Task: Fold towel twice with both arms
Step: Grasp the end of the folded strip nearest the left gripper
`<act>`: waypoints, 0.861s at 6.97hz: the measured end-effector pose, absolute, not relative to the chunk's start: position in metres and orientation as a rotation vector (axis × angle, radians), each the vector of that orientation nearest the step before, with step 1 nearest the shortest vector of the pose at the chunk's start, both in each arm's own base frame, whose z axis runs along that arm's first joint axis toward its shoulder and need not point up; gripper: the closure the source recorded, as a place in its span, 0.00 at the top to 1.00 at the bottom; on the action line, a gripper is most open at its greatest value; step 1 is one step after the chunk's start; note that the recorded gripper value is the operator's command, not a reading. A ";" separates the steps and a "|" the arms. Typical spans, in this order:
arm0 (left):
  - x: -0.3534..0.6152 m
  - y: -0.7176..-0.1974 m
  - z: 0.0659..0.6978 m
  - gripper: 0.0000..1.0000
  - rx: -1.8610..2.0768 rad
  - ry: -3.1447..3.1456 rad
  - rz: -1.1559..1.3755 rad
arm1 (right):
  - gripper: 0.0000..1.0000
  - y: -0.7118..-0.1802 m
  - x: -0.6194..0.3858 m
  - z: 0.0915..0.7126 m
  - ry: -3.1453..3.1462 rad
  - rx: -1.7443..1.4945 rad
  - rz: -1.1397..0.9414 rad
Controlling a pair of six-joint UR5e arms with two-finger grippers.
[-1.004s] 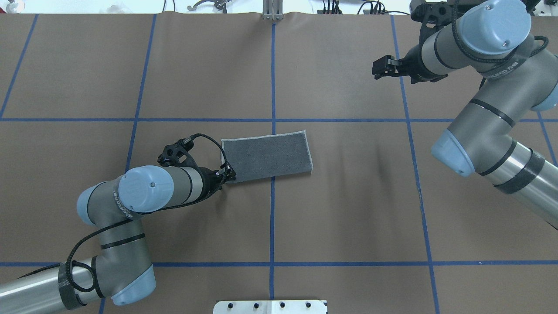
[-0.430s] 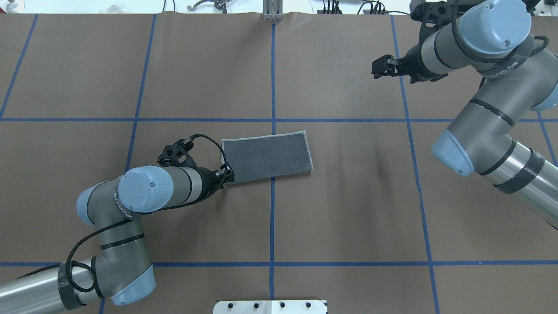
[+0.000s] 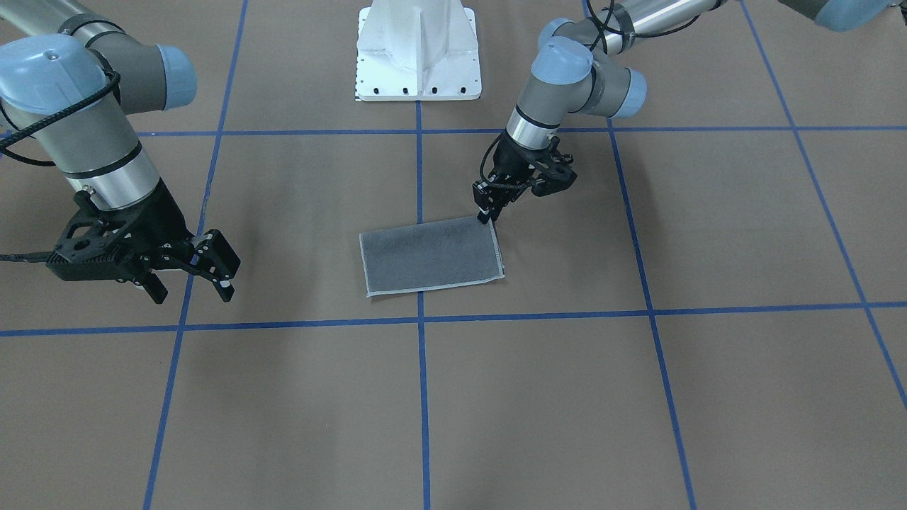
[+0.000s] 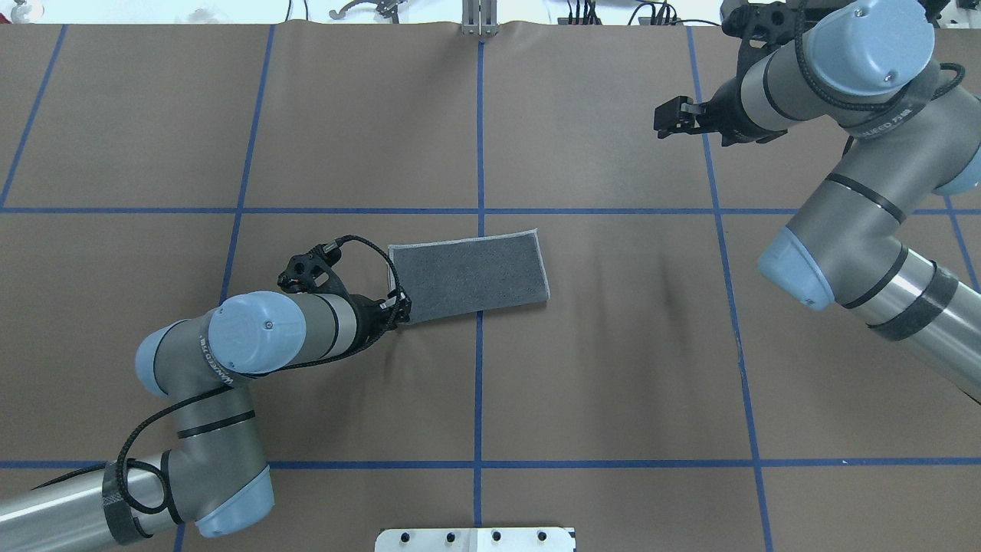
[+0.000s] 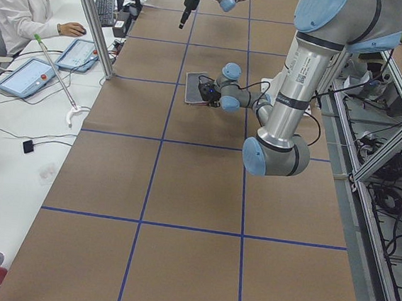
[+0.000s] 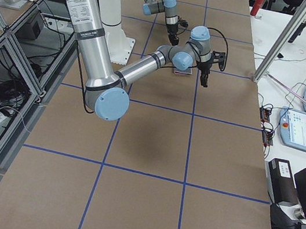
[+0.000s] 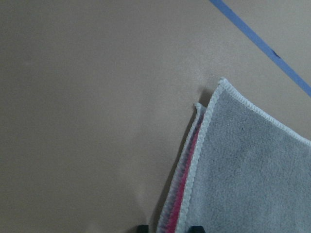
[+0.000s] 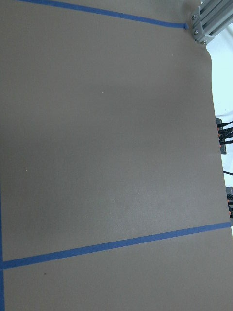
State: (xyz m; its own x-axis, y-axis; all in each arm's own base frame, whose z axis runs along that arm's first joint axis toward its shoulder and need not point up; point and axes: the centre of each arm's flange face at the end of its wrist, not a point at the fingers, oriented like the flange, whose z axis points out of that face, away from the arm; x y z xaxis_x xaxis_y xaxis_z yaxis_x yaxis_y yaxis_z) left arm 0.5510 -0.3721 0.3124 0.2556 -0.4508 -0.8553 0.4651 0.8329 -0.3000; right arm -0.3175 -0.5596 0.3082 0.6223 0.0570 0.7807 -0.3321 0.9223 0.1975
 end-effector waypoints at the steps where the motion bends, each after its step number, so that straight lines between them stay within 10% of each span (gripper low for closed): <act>1: 0.551 -0.372 0.312 0.25 0.014 1.156 -0.621 | 1.00 -0.560 -0.318 0.308 -0.874 0.341 0.229; 6: 0.546 -0.372 0.307 0.00 0.019 1.169 -0.621 | 1.00 -0.560 -0.318 0.308 -0.874 0.340 0.228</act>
